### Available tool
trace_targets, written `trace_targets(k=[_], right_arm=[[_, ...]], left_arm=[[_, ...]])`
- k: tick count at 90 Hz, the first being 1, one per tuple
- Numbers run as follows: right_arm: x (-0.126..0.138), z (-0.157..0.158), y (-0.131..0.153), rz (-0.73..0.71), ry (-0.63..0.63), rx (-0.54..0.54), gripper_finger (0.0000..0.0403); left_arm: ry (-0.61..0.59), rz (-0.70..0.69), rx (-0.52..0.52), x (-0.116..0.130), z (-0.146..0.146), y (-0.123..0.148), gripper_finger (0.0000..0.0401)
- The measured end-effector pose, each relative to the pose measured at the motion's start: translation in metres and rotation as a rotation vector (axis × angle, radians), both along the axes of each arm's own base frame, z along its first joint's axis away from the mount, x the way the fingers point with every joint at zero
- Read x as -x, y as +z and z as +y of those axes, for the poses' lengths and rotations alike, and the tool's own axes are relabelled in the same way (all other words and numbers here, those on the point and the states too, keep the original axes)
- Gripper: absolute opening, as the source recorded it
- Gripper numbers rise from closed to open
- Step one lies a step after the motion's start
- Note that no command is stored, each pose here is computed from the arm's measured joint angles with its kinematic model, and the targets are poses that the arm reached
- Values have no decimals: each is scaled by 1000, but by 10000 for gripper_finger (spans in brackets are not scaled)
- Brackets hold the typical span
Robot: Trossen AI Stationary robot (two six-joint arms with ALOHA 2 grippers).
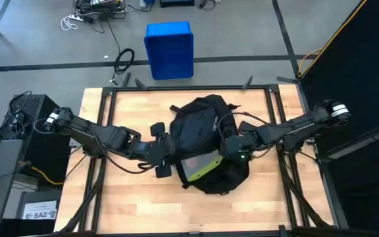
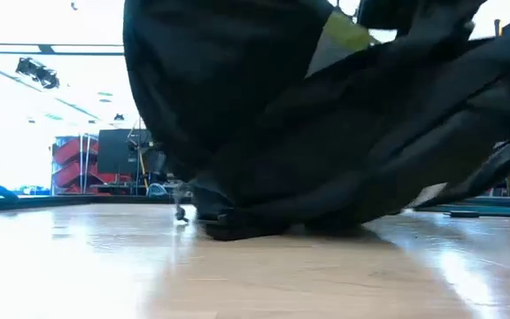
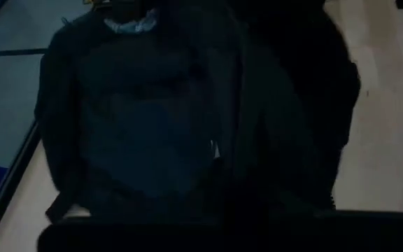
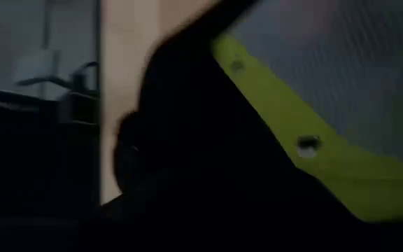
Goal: Unpack backpack
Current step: Put the zip lock bag into the backpack
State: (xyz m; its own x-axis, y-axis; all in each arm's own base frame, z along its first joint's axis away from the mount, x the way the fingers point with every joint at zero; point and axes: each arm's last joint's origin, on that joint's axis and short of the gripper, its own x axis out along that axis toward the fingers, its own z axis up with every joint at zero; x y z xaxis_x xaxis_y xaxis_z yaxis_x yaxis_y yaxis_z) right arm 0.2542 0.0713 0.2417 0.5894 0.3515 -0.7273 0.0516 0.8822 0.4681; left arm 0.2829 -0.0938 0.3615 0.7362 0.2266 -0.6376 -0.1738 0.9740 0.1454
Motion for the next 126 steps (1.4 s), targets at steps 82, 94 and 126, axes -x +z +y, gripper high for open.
trace_targets(k=[82,94,126], right_arm=[[-59,85,-3,-972,396,304,158],[-49,87,-8,-794,269,394,152],[-13,96,-33,-417,-52,681,112]], left_arm=[[106,162,-103,12,6,-32,0],[98,170,-109,12,4,-39,0],[73,132,-107,8,0,-47,0]])
